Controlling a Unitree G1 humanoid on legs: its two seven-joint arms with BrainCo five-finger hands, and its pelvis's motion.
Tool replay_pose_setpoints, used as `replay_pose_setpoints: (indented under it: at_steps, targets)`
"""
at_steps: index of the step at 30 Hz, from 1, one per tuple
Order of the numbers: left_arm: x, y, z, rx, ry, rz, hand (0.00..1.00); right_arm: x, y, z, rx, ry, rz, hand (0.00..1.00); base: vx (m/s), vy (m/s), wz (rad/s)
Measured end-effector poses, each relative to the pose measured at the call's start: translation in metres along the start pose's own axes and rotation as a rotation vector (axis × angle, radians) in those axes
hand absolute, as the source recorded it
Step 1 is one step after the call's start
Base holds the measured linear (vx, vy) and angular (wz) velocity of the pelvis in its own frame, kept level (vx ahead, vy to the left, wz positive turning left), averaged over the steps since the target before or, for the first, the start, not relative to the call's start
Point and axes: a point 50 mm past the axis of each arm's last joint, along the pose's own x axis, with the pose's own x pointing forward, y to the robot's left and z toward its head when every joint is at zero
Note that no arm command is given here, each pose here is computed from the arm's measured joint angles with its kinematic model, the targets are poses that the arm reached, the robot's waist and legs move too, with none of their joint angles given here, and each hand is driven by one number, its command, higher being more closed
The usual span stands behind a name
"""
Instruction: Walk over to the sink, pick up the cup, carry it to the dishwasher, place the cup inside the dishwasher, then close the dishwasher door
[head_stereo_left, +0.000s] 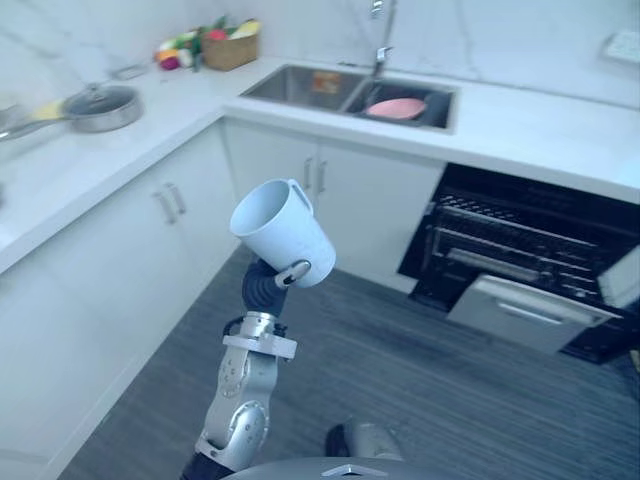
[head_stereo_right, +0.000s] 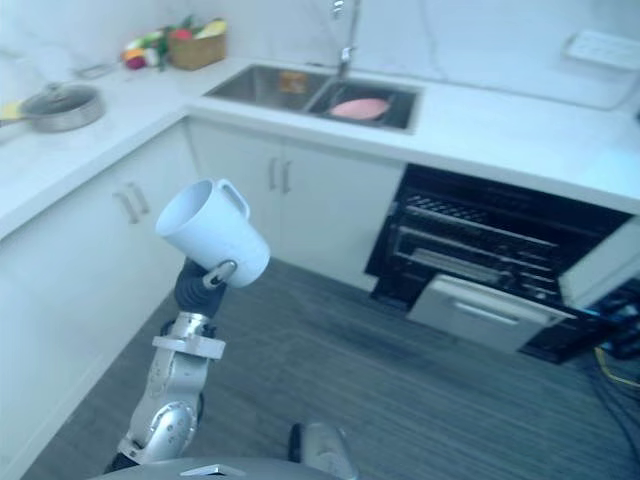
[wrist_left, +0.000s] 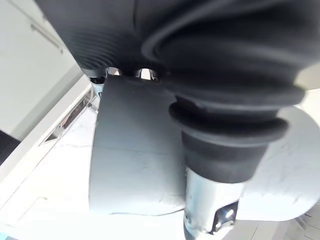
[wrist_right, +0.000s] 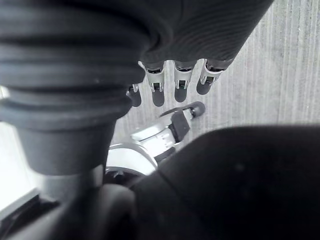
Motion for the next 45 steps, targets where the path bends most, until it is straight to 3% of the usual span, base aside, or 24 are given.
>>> replay_pose_setpoints:
  at_steps: [10,18,20,21,23,27,31,36,45]
  targets:
    - [-0.001,-0.003,0.024,0.058,-0.082,-0.025,1.0,-0.003,-0.008,0.002,0.027,-0.06,-0.143,0.0,0.44,0.09,-1.02]
    - [-0.014,-0.002,0.02,0.081,-0.019,-0.028,1.0,-0.004,-0.002,-0.021,0.292,-0.062,-0.357,0.0,0.38,0.297,-1.04]
    - [-0.014,-0.002,0.024,0.095,-0.026,-0.042,1.0,-0.007,-0.01,-0.019,0.475,-0.11,-0.456,0.0,0.22,0.16,-1.03]
    - [-0.014,-0.003,0.024,0.094,-0.026,-0.047,1.0,-0.009,-0.015,-0.014,0.534,-0.147,-0.487,0.0,0.13,0.118,-1.09]
    - [-0.013,-0.007,0.023,0.087,-0.026,-0.083,1.0,-0.023,-0.033,0.027,0.677,-0.442,-0.571,0.0,0.13,0.147,-1.34]
    - [-0.014,-0.011,0.016,0.094,0.026,-0.118,1.0,-0.049,-0.034,0.099,0.666,-0.865,-0.622,0.0,0.05,0.16,-1.07]
    - [-0.011,-0.01,0.017,0.116,0.021,-0.136,1.0,-0.078,-0.012,0.145,0.683,-1.153,-0.55,0.0,0.13,0.025,-0.29]
    - [-0.012,0.007,0.009,0.143,0.064,-0.078,1.0,-0.149,0.03,0.21,0.57,-1.608,-0.34,0.0,0.21,-0.079,-0.61]
    - [-0.02,-0.006,0.0,0.145,0.086,-0.114,1.0,-0.174,0.075,0.224,0.408,-1.668,-0.101,0.0,0.09,0.041,-0.07]
